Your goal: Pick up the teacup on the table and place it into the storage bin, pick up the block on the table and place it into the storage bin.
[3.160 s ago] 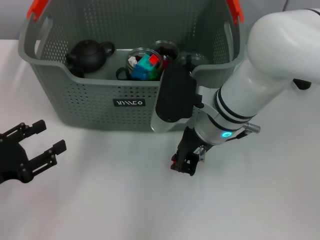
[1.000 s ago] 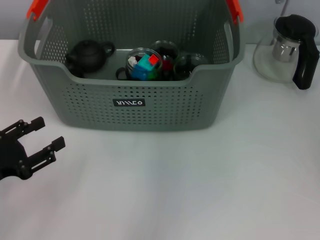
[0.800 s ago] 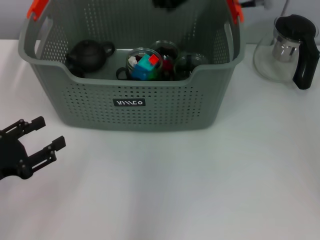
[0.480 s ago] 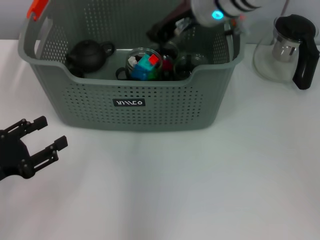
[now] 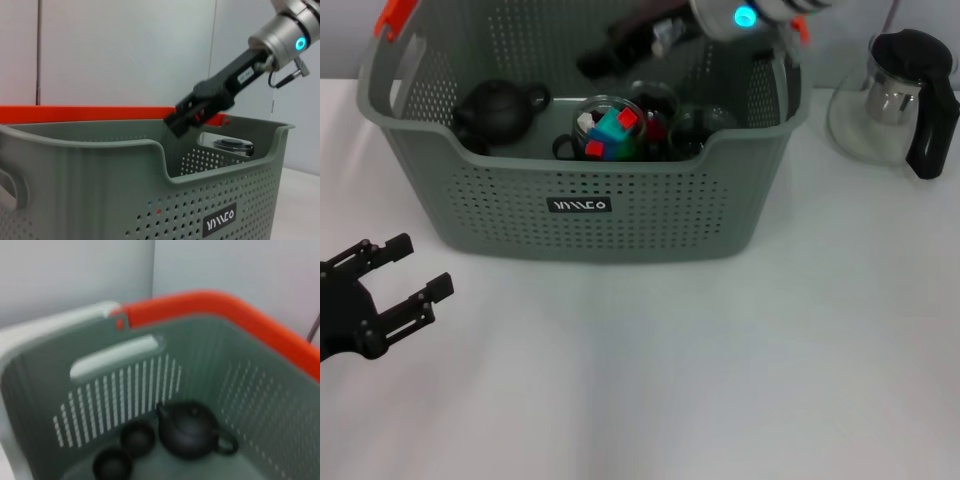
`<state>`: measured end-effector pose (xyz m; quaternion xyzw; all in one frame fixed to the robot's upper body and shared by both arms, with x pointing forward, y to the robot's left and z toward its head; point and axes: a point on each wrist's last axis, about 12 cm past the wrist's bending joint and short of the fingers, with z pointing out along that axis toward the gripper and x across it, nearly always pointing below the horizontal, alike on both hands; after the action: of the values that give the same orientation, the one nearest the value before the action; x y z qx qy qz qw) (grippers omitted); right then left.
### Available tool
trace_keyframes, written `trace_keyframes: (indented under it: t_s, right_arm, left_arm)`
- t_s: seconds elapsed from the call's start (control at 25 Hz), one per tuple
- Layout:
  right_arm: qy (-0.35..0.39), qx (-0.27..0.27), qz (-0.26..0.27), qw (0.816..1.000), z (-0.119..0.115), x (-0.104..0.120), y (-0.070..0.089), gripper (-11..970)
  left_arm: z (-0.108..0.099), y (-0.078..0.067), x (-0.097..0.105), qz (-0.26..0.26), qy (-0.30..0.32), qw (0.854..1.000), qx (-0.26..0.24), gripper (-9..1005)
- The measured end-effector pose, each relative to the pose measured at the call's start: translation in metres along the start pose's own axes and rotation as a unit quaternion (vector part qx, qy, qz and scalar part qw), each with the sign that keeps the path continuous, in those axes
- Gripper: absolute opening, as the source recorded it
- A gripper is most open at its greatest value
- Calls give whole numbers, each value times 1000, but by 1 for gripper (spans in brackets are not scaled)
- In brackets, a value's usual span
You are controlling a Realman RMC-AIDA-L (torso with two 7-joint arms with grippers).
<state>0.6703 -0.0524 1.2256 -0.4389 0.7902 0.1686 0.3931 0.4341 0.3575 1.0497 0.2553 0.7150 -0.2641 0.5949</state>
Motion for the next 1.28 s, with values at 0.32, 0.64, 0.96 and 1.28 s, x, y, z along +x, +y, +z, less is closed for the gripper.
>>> trace_keyframes:
  t_s: [0.32,0.64,0.96,1.28]
  right_arm:
    - [-299,-61,59,951,-70,52,-9,746]
    - [-508,-126,31,851,-118,162,7,841]
    - [-337,-166,1,927,-126,264,45,865]
    - [-244,-196,2,950,-96,276,52,864]
  left_arm:
    - [5,0,-1,-1,-11,1000,2,702]
    - [3,-2,-10,8,-38,999,28,702]
    - [-8,-3,-23,9,2,994,107,703]
    - [16,-13,-21,45,37,981,184,703]
